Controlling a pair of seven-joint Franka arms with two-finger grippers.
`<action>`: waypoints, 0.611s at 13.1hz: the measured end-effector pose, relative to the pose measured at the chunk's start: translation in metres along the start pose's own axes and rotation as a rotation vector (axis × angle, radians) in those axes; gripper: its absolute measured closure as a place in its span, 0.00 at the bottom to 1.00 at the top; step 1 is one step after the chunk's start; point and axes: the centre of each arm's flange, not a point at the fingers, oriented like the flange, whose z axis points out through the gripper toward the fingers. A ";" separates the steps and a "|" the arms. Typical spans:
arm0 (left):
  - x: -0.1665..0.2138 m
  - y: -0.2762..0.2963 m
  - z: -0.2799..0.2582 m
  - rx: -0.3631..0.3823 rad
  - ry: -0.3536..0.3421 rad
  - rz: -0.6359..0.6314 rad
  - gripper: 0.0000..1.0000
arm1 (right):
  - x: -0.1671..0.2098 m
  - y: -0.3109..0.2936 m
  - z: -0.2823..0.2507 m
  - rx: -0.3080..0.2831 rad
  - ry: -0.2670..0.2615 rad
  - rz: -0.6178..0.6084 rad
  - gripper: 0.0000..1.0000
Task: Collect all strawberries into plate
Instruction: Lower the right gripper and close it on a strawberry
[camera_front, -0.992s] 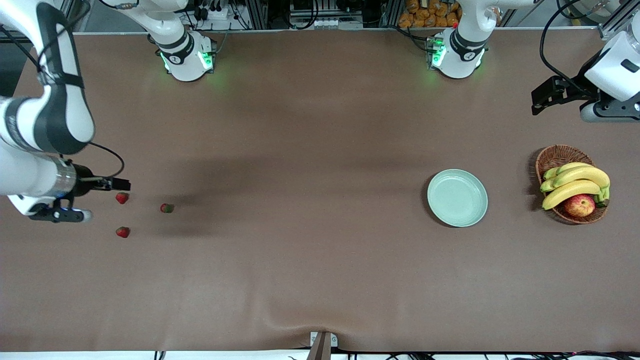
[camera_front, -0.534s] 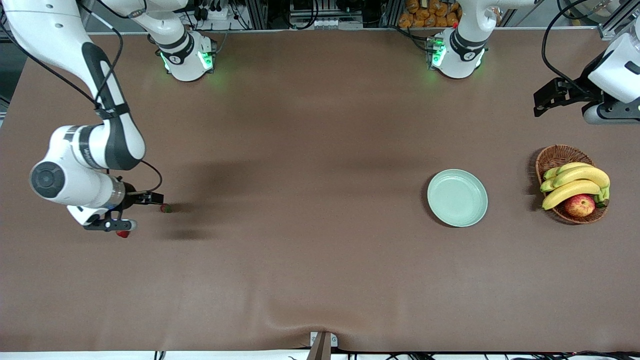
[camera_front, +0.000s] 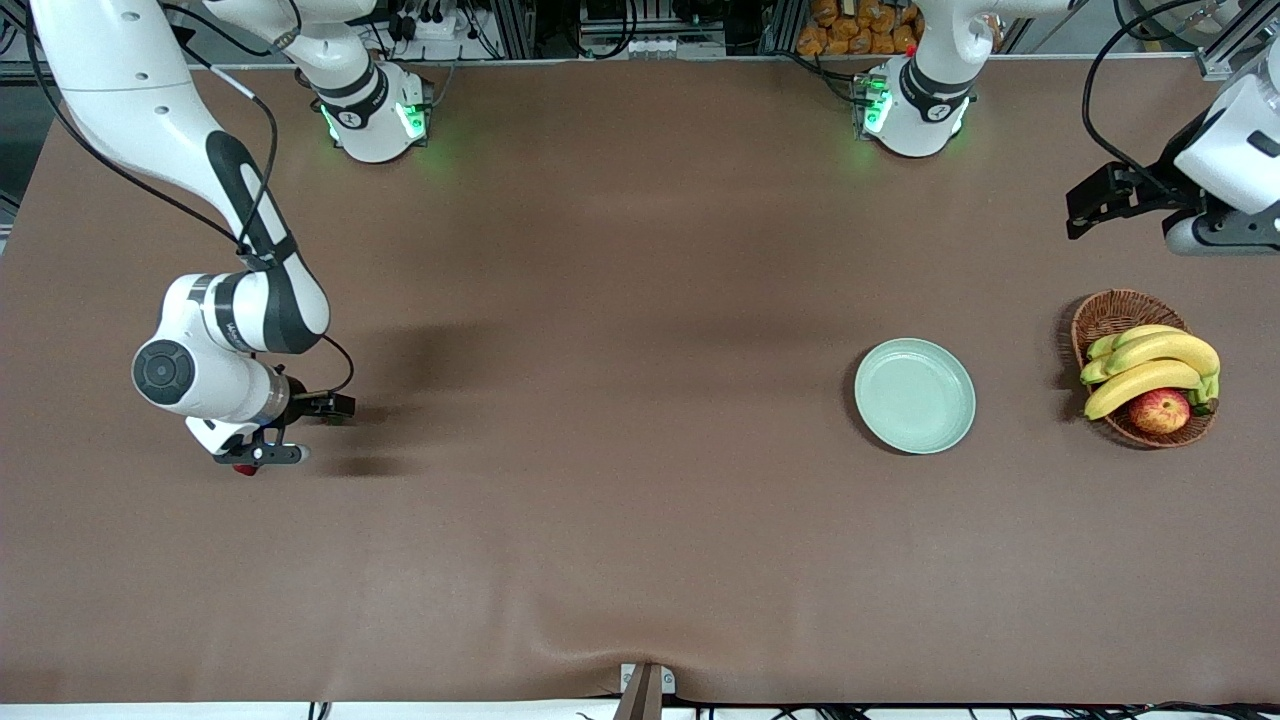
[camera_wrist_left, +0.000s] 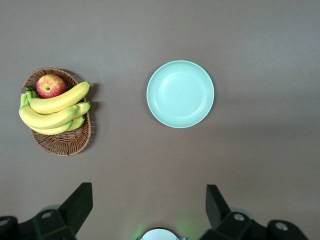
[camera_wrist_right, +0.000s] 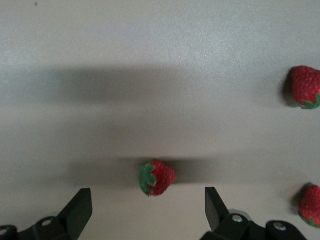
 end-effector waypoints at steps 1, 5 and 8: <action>0.004 0.001 0.005 0.001 -0.010 0.000 0.00 | 0.001 0.002 0.006 -0.001 0.006 0.003 0.00; 0.010 0.001 0.014 0.002 -0.025 0.001 0.00 | 0.001 0.008 0.021 -0.003 -0.004 0.012 0.00; 0.010 0.000 0.011 0.002 -0.018 -0.001 0.00 | 0.001 0.007 0.023 -0.003 -0.007 0.012 0.00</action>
